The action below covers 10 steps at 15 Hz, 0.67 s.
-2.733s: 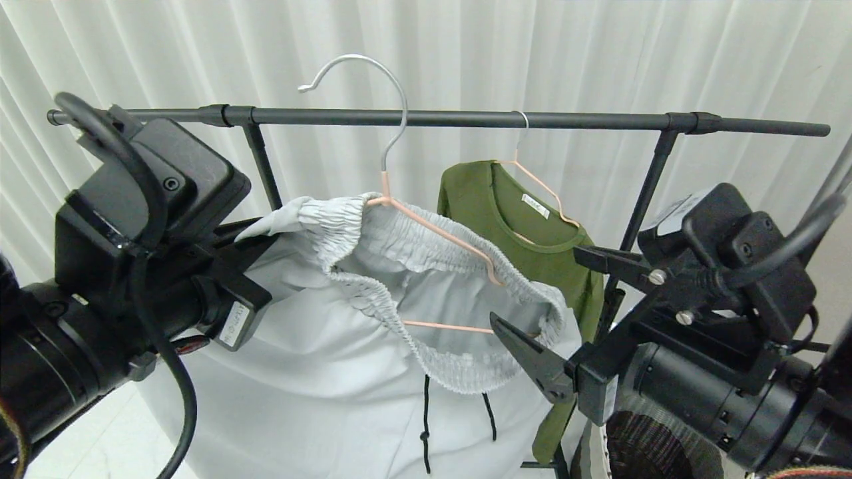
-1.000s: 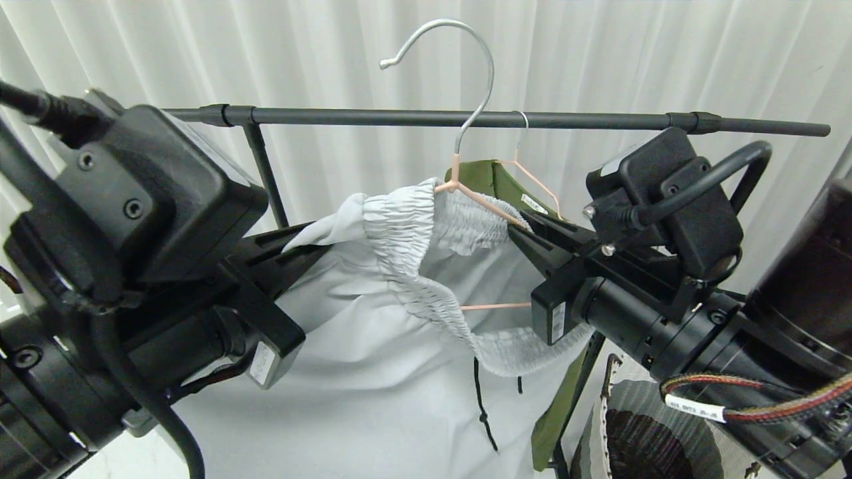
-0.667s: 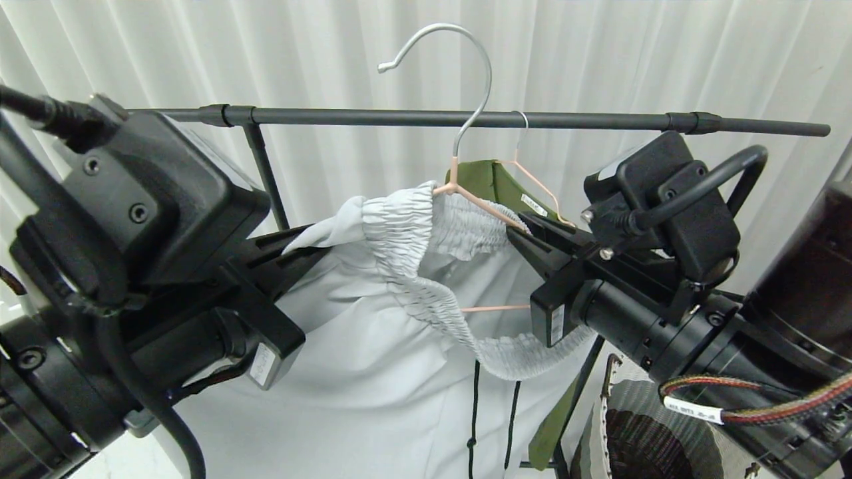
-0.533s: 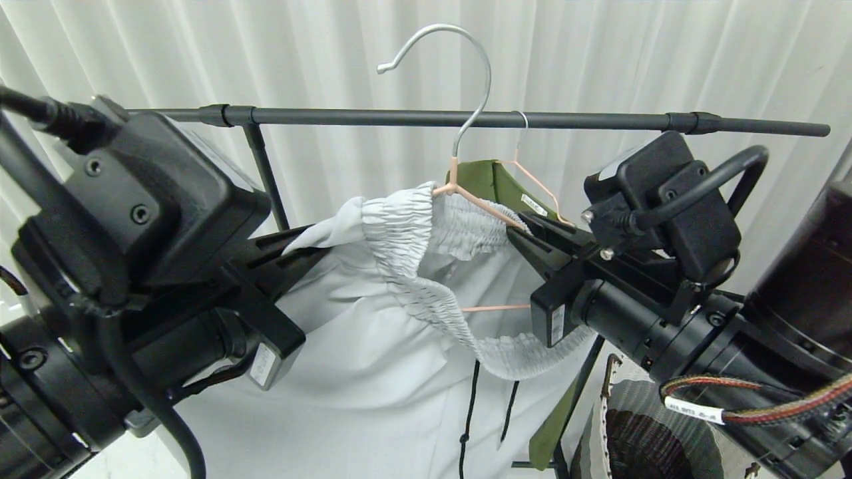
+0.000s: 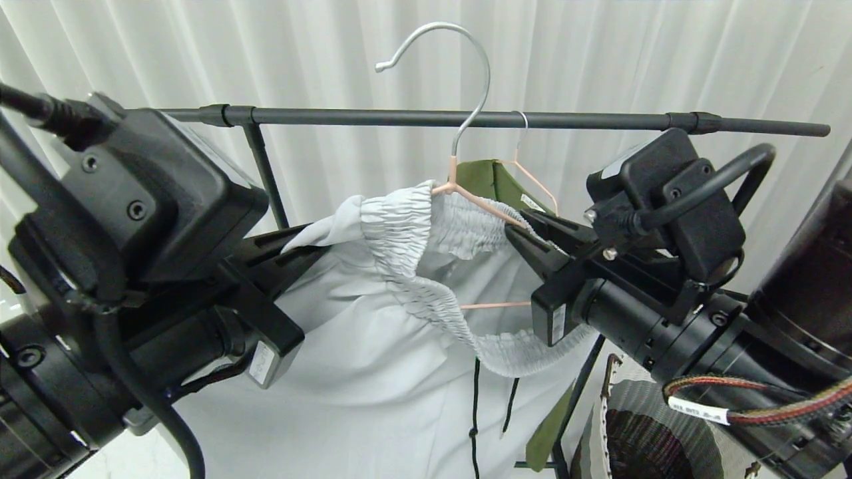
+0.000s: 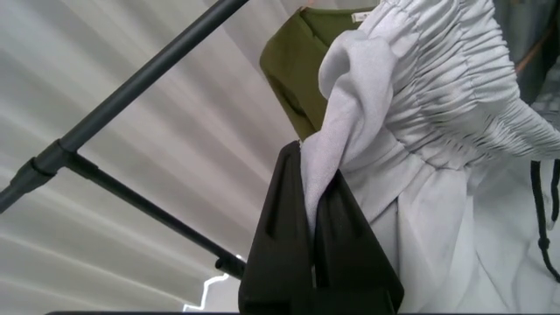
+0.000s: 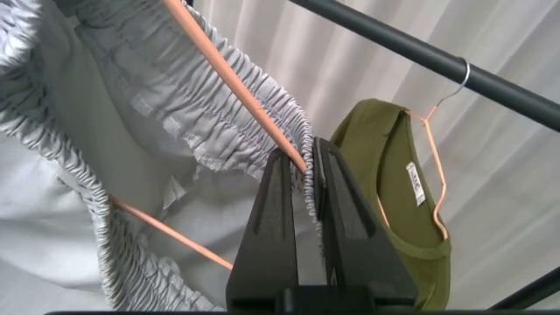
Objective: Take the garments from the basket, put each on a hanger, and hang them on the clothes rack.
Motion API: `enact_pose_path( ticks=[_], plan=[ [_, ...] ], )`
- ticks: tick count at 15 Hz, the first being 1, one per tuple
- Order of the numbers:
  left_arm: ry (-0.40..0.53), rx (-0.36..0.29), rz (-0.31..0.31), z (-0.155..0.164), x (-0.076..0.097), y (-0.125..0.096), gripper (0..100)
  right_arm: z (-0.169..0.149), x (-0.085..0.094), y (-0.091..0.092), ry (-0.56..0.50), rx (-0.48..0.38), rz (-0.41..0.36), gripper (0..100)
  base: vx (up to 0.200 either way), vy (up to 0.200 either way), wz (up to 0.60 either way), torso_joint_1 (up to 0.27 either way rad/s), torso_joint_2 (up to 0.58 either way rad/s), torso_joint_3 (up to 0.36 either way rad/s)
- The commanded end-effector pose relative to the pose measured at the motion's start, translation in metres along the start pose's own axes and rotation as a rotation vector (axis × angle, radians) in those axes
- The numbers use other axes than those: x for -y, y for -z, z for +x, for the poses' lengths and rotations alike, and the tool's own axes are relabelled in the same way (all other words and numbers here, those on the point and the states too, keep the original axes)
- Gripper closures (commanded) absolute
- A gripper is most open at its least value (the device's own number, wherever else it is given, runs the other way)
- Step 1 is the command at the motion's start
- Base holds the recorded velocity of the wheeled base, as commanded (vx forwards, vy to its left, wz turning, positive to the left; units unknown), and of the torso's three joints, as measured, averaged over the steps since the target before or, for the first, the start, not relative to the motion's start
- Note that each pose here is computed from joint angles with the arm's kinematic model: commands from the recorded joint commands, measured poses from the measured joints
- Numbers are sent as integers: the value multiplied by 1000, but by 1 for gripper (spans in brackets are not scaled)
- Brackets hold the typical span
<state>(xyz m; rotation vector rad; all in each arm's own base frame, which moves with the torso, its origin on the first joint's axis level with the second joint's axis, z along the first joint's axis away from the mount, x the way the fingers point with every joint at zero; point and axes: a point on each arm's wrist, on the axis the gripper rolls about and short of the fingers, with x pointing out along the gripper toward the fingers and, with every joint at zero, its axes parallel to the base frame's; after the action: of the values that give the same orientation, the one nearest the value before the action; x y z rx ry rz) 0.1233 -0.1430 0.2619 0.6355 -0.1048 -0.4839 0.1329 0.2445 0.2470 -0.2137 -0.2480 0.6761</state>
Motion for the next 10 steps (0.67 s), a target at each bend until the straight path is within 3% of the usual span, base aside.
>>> enact_pose_path(
  ticks=[1,8,10],
  plan=[
    [-2,0,-1,0,0,0,100,-1,0,0,2,-5,-7,0,0,0,0,0,0,0],
    [18,30,-3,-1,2,3,100,-23,8,-6,-15,5,-2,0,0,0,0,0,0,0],
    [33,60,-4,-3,2,5,100,-35,14,-12,-45,-31,23,0,0,0,0,0,0,0]
  ],
)
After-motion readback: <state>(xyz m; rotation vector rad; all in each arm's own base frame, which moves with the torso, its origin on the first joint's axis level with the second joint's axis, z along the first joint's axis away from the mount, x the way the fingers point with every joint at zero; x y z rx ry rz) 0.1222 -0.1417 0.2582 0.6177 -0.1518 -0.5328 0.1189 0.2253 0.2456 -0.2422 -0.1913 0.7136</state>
